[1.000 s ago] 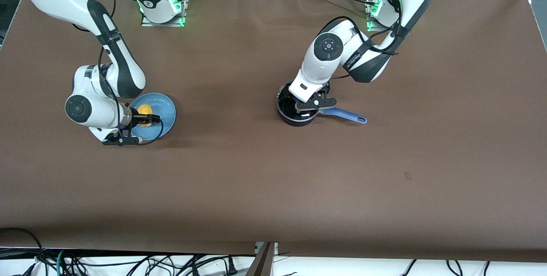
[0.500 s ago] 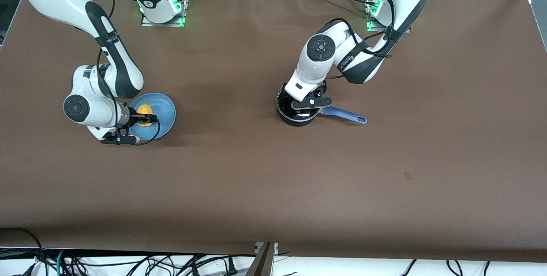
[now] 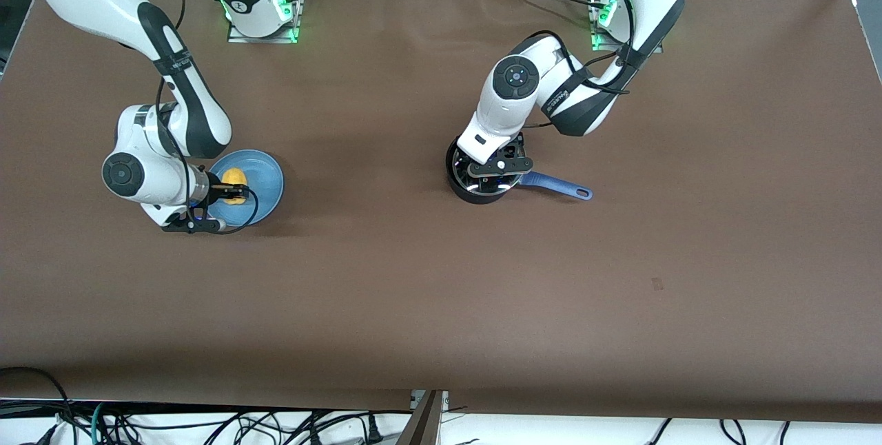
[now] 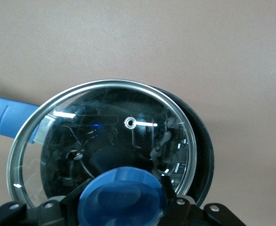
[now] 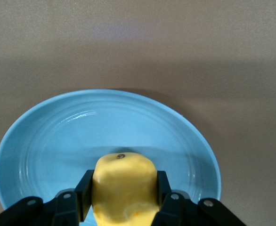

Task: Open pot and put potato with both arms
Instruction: 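Grasp the potato with the right gripper while the left gripper grasps the knob, then lift the lid with the left gripper while the right gripper lifts the potato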

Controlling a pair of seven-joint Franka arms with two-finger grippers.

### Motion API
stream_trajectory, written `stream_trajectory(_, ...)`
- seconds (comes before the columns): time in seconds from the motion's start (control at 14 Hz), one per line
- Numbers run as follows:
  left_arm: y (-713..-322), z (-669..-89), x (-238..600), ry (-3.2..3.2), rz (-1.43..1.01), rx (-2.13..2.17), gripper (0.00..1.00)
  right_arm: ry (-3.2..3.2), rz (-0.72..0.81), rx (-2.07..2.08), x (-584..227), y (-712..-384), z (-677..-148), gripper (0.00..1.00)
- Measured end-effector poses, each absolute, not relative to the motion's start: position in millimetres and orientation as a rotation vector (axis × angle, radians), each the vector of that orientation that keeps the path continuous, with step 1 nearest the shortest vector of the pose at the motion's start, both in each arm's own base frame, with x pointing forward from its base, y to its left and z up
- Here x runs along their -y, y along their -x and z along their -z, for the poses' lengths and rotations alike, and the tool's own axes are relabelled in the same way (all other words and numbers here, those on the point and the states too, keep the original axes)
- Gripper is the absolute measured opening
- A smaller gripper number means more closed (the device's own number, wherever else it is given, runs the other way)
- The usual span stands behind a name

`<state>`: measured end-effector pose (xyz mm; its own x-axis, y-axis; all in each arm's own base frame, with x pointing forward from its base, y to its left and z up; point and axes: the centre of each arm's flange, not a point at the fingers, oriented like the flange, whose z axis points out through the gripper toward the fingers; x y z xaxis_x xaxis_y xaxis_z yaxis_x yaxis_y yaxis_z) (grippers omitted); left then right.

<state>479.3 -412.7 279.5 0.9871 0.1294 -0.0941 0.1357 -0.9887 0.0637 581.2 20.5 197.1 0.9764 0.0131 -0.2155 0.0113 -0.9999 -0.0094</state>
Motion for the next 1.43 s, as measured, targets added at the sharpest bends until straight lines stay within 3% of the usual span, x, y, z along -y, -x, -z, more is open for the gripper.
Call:
stream_trajectory(0.43,-485,-281,409,-3.06,0.13,-0.221,0.6,3.119,-0.282,0.023,-22,-588,-211,0.57)
stream_trajectory(0.79,-517,-304,381,-3.071,0.111,-0.276,0.6,3.099,-0.151,0.1,-62,-601,-276,0.57)
stream_trajectory(1.14,-553,-340,327,-3.112,0.1,-0.171,0.6,3.014,-0.154,-0.065,-148,-611,-337,0.57)
stream_trajectory(1.43,-592,-351,228,-3.118,0.166,0.041,0.6,2.991,-0.138,-0.284,-265,-592,-354,0.57)
